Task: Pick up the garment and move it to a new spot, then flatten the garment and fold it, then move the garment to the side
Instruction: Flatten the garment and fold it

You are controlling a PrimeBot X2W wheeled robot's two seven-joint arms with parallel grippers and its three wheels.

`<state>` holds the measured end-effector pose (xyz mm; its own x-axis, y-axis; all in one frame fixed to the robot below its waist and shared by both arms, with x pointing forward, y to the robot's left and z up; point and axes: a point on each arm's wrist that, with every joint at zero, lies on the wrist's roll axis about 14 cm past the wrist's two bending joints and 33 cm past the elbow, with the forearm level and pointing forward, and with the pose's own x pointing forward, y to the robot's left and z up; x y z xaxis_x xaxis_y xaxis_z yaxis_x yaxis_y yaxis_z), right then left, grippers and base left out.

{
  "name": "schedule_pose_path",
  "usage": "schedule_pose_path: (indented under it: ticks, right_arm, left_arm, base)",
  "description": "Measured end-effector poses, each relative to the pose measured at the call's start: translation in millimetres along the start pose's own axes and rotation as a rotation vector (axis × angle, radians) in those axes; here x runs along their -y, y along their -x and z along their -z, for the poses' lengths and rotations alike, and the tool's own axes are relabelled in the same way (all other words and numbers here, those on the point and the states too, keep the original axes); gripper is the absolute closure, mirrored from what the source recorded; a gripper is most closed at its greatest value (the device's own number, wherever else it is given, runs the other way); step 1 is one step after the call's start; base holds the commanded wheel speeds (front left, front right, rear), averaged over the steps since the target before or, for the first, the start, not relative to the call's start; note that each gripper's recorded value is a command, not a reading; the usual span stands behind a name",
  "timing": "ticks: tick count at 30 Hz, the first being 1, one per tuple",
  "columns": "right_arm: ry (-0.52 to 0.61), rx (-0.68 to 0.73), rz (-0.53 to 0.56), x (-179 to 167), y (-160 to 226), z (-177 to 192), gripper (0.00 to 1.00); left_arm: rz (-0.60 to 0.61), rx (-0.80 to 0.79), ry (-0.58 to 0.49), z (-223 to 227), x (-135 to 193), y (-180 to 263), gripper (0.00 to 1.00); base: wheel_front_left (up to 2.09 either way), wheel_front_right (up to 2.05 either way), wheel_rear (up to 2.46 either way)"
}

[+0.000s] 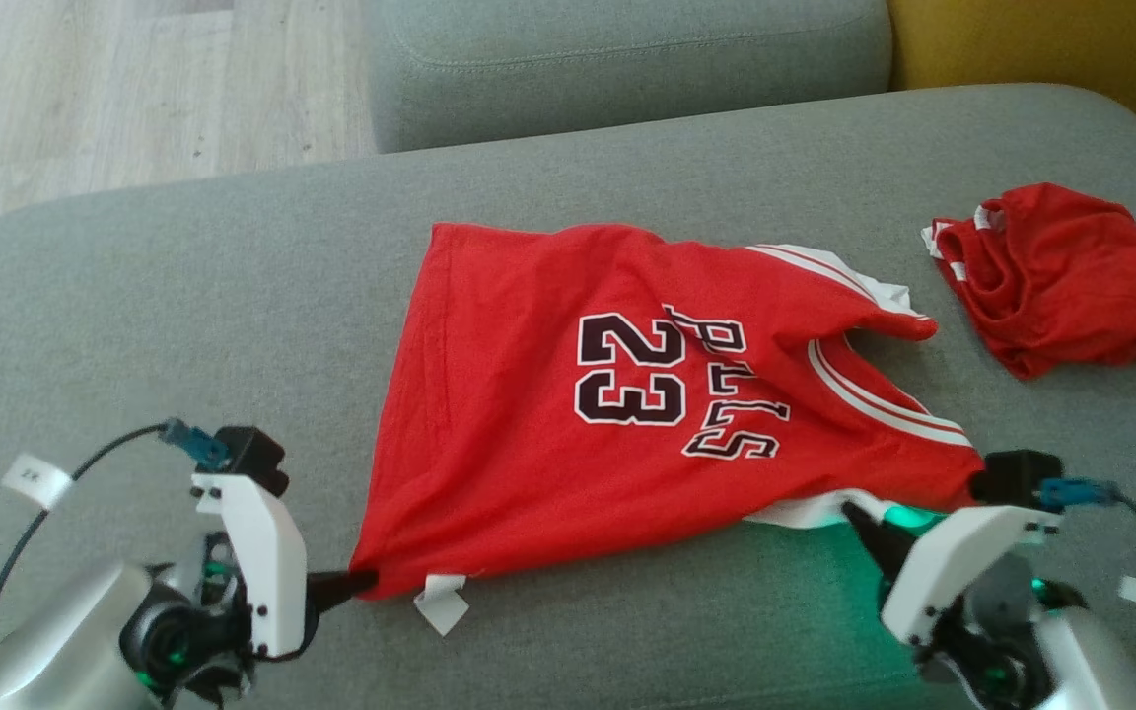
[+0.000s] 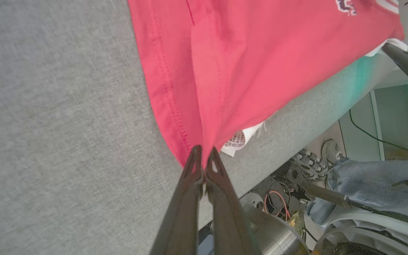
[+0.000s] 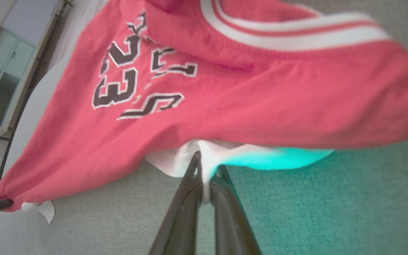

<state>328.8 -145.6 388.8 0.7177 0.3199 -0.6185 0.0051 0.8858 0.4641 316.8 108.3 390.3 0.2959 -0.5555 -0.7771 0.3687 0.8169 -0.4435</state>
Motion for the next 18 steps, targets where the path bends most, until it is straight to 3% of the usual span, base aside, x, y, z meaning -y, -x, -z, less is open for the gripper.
schedule_pose_path:
  ticks: [11,18]
  right_arm:
    - [0.057,0.272,-0.050,-5,42,-56,1.00]
    - [0.122,0.365,-0.087,-17,32,-107,1.00]
  left_arm:
    - [0.048,0.255,-0.026,-52,7,19,1.00]
    - [0.016,0.414,-0.056,-98,0,21,1.00]
  base:
    - [0.00,0.00,0.00]
    - [0.00,0.00,0.00]
